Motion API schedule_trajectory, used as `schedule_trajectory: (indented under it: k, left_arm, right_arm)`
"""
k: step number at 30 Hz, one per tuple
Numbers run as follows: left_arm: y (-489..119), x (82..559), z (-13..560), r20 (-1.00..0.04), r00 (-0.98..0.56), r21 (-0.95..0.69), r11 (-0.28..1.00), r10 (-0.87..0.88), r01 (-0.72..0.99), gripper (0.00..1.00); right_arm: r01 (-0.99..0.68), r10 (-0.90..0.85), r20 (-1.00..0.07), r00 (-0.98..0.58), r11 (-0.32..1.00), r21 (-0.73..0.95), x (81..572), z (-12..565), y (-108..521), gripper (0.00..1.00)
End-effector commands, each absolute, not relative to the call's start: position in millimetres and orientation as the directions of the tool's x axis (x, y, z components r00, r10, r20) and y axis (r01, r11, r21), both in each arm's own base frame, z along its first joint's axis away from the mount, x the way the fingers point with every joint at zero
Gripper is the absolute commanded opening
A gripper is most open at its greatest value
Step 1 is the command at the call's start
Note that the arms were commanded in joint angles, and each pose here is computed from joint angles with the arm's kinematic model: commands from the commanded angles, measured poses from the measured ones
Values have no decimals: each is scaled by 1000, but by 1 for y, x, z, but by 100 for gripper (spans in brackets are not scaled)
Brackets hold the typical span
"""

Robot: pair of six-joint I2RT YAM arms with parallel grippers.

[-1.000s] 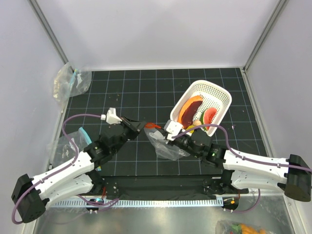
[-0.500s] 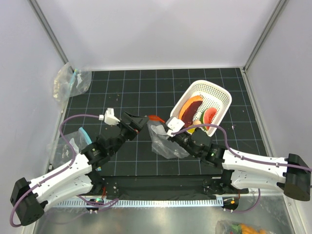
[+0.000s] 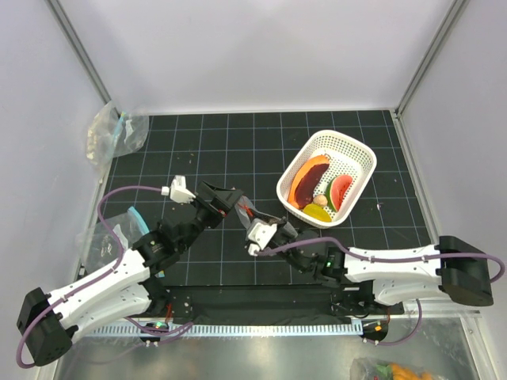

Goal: Place the food in the zip-top bag and seal the zipper
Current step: Open the zipper of the food storage bag.

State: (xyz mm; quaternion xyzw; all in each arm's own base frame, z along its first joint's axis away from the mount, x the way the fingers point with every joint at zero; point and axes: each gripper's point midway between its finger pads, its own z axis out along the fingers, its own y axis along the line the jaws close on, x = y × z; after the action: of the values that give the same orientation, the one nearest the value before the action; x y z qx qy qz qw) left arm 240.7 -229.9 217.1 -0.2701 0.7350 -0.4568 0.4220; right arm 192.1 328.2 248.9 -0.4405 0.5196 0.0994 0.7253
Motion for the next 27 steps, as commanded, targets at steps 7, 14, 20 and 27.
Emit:
schedule_trajectory:
  k: [7,14,20,27]
  left_arm:
    - [-229,242,225,-340,-485,-919,394,-806,-10,80]
    - [-230,243,221,-345,-487,-914,405,-802,-19,71]
    - [-236,244,215,-366,-512,-898,439,-778,-25,63]
    - [-241,246,209,-379,-528,-884,466,-760,-35,64]
  right_arm:
    - [-480,-313,-809,497,678,-557,197,275,323,1]
    - [-482,-290,-816,499,690,-540,195,280,315,2]
    - [-491,-282,-816,504,684,-540,193,281,316,2]
    - [-498,-278,-814,510,677,-543,192,282,317,2]
